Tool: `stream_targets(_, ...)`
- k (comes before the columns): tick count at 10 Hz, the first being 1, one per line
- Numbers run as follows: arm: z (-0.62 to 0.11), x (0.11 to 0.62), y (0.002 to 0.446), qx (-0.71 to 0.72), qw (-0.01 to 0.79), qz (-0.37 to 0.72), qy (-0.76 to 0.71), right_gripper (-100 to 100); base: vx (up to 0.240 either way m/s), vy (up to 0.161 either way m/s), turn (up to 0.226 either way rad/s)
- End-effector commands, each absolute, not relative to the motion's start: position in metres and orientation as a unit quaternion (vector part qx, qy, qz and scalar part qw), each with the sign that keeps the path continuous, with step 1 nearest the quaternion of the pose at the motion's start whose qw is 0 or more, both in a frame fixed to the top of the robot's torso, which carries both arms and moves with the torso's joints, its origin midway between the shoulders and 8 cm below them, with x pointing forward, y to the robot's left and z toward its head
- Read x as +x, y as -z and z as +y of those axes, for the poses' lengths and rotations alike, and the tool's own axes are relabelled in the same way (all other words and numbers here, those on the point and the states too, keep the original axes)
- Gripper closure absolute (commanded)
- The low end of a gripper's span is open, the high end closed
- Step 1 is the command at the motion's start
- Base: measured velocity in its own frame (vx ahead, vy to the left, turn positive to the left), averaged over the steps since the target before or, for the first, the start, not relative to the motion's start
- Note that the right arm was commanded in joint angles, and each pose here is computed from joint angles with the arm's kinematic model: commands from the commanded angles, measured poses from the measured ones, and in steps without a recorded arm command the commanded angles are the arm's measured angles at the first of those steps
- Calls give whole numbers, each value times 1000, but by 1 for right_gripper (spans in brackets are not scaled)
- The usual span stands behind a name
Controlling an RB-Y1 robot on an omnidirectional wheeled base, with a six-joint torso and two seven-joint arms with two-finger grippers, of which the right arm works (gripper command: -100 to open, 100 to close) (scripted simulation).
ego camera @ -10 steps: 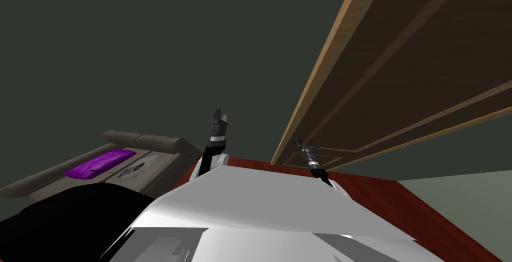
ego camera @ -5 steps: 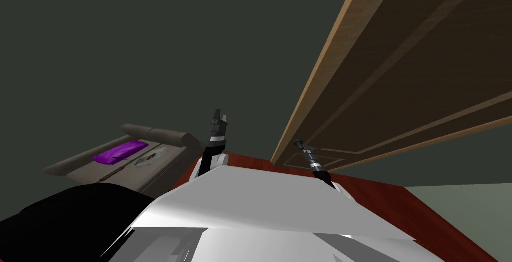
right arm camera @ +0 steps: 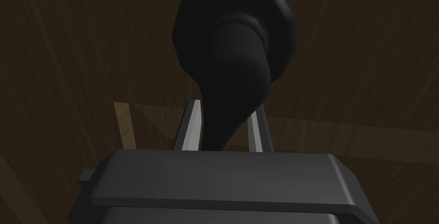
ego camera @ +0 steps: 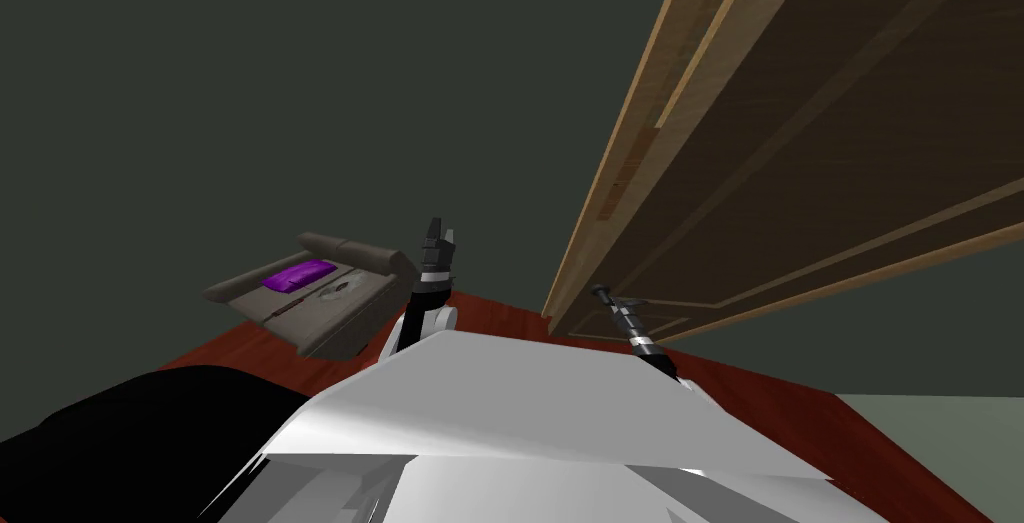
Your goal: Pull the door open
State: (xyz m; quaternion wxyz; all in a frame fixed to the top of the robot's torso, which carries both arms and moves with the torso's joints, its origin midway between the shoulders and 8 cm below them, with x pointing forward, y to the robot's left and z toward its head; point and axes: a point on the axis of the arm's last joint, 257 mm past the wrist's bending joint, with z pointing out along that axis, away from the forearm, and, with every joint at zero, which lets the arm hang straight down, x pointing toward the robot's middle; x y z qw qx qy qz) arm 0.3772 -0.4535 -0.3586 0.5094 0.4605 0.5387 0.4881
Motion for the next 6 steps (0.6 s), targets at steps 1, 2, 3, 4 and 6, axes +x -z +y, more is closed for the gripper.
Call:
stream_targets(1,-458,371,355,455,508,541,-492,100,-156,-65,127)
stream_targets(2,-455,371,360,459,506,541,-490,100,-70,-23,23)
stream_targets(3,-456,361,361,456,503,544,-494,100,-123,-54,156)
stream_targets(4,-457,359,360,455,502,545,-495,100,-162,-82,162)
stream_targets(6,-460,347,359,450,499,548,-498,100,-174,-88,165)
